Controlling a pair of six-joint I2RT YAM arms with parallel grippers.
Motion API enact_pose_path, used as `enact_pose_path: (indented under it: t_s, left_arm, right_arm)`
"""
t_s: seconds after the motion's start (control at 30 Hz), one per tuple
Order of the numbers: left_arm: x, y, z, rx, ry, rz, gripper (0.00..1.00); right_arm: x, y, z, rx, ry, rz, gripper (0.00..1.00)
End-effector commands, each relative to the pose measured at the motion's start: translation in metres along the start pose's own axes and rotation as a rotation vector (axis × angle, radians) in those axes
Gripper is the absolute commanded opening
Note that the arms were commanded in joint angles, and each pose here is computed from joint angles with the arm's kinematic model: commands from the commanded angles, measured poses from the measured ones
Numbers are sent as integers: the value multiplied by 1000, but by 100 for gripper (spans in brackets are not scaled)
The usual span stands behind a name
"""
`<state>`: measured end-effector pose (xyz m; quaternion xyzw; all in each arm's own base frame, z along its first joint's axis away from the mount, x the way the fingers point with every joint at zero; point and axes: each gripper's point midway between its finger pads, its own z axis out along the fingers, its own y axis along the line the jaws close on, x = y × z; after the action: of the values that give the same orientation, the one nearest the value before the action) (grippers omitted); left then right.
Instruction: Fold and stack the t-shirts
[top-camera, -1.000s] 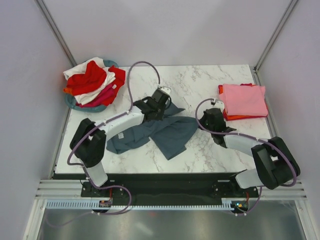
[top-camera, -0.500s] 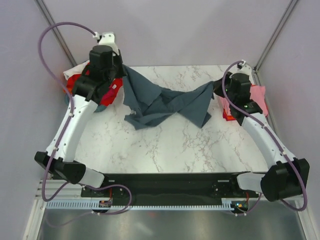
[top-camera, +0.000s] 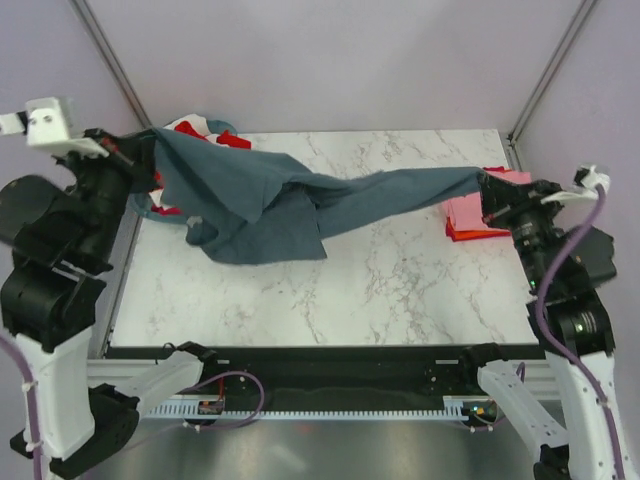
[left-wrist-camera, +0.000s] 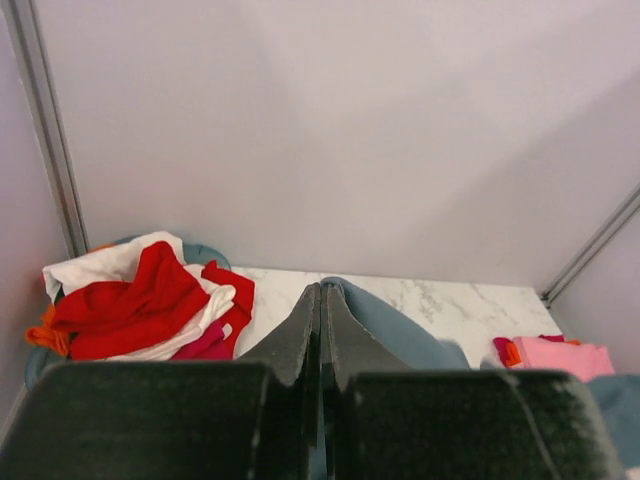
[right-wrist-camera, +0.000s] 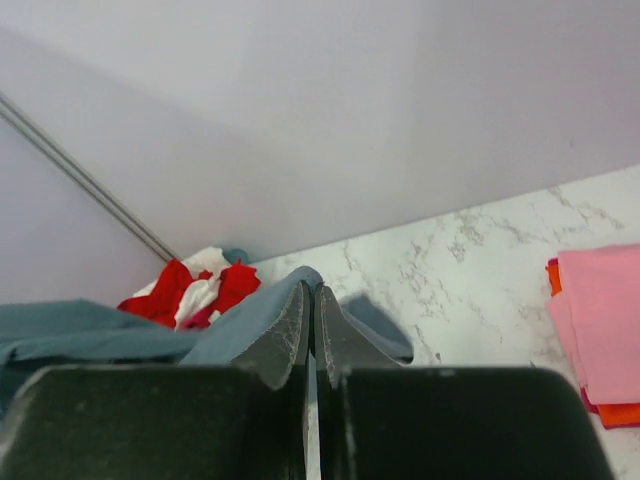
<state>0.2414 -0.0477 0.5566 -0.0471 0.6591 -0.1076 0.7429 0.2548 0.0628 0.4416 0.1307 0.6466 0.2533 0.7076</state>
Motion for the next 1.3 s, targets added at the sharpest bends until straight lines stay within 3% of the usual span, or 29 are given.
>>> enact_pose_path:
  t_s: [0.0,0.1,0.37,0.53,0.73,0.77,0.83,0.87,0.93,1.07,1.17,1.2,1.27]
  left_arm:
    - [-17,8,-24,-9,-46,-18,2]
    - [-6,11,-26,-20,-17,-28,2]
    - [95,1,36,-58,234,-34,2]
    - [148,-12,106,-95,346,-21,2]
    - [161,-9,181,-143,352,-96,2]
    - [182,-1,201,-170,389,-105,2]
    - [177,-2,223,-167,366,-142,2]
    - [207,6,244,-188,414,-138,2]
    - [211,3,267,-173,402,-157,2]
    - [267,-5,312,-126,461,-173,2]
    - [301,-13,332,-63,508,-200,2]
    - [302,-18,334,-36,509,-206,9]
    - [308,-24,333,2,532,-216,28]
  right_arm:
    - [-3,1,-35,-27,-20,-27,0]
    - [16,-6,-51,-30,15,-22,0]
    - [68,-35,-60,22,119,11,0]
    - [87,-50,-49,74,168,-8,0]
    - [105,-56,-42,83,222,-8,0]
    - [115,-59,-43,80,245,1,0]
    - [132,-59,-47,61,293,39,0]
    - [146,-65,-51,71,316,57,0]
    - [163,-78,-59,125,349,91,1]
    - [198,-100,-72,200,401,169,12]
    - [211,-108,-78,215,409,193,66]
    - [213,-110,-79,224,406,195,82]
    - [218,-116,-78,246,416,187,88]
